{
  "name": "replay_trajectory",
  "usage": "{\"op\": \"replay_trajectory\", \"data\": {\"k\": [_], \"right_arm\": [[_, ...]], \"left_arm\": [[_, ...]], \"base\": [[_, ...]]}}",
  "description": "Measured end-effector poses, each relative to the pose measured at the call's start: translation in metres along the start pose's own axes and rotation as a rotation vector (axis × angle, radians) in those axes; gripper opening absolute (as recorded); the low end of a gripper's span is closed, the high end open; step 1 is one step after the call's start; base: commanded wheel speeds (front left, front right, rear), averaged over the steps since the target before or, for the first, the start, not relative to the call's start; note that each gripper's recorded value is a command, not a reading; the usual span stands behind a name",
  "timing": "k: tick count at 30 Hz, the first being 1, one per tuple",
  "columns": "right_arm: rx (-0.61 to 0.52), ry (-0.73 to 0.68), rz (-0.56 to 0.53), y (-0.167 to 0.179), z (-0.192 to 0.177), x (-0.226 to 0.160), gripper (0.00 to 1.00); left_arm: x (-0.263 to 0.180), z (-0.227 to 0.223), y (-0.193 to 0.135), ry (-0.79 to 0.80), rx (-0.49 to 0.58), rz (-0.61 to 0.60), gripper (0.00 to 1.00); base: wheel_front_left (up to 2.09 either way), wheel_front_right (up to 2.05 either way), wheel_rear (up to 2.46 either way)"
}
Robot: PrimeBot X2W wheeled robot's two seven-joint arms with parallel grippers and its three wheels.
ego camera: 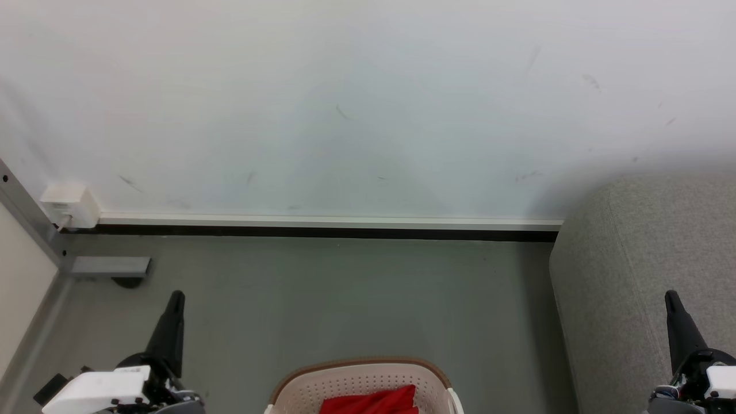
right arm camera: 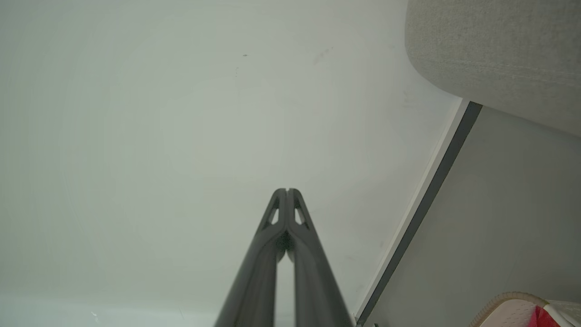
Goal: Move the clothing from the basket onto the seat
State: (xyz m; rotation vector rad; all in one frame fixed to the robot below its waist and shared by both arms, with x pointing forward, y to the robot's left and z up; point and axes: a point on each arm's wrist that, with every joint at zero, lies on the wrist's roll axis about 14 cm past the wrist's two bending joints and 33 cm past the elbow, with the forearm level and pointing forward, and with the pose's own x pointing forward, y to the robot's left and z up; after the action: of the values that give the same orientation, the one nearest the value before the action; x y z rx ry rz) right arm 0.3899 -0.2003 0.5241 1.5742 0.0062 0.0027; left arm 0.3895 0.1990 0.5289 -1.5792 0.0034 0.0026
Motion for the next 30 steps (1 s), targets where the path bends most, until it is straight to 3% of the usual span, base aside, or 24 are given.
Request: {"op": "replay_trajectory", "data": {"k": [30], "right_arm": [[0.000,0.000,0.000,0.0000,0.0000,0.0000,0.00]], "left_arm": [[0.0000,-0.0003,0.0001,0.003,-0.001,0.001,0.00]], "base": [[0.00,0.00,0.00]]}}
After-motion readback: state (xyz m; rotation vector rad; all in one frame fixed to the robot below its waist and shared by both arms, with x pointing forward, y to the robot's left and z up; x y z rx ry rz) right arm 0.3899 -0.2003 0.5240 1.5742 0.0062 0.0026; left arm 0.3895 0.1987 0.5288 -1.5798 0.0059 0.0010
